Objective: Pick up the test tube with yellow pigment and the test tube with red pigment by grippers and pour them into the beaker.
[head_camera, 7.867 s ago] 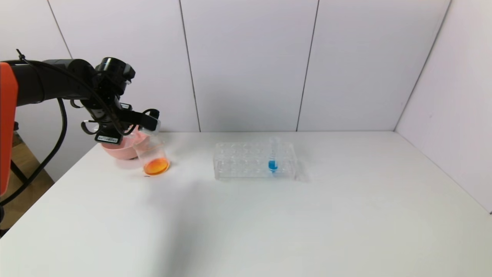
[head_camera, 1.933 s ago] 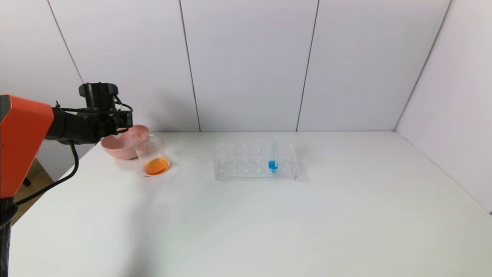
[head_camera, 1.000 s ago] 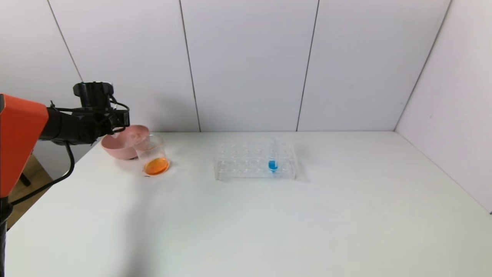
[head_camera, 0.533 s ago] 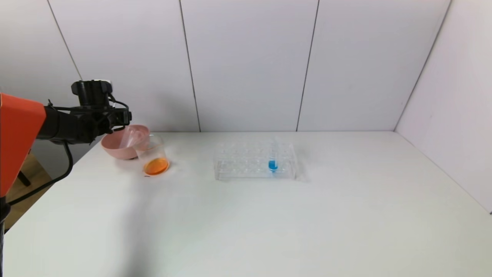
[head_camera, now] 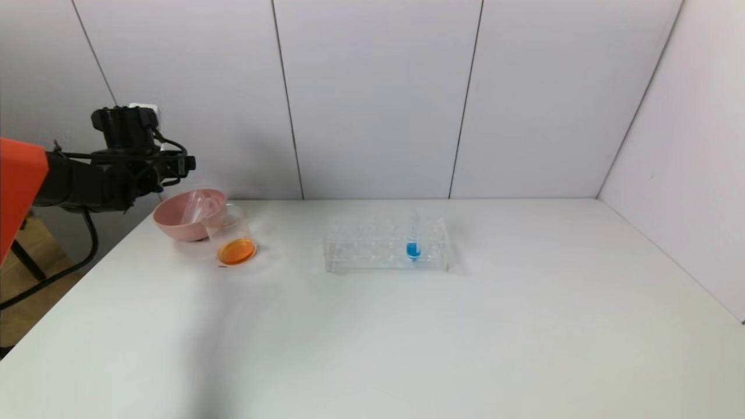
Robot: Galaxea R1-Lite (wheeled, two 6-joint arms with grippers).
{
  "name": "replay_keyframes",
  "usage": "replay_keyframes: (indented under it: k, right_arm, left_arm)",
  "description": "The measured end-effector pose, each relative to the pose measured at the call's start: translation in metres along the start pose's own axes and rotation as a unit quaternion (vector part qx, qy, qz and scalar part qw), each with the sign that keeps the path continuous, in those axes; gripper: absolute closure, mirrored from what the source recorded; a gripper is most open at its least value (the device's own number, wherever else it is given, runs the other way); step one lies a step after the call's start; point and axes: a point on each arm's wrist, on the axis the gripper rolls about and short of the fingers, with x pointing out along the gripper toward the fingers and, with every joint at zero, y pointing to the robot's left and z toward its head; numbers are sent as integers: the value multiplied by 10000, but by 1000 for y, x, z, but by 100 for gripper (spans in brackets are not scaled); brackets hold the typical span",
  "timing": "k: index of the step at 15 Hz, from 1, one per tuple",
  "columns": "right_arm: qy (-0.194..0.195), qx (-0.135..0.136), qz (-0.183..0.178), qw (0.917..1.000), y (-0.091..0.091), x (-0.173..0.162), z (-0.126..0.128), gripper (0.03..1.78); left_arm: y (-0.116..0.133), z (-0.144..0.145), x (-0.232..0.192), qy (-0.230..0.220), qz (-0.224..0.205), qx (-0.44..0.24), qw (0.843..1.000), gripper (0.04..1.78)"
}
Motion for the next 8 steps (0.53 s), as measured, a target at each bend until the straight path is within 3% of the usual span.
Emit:
replay_keyframes:
  k: [8]
  right_arm:
    - [0,0,0,10000,0,0,0,170]
  left_arm:
    - [15,49,-62,-503,-405,254,9976,6]
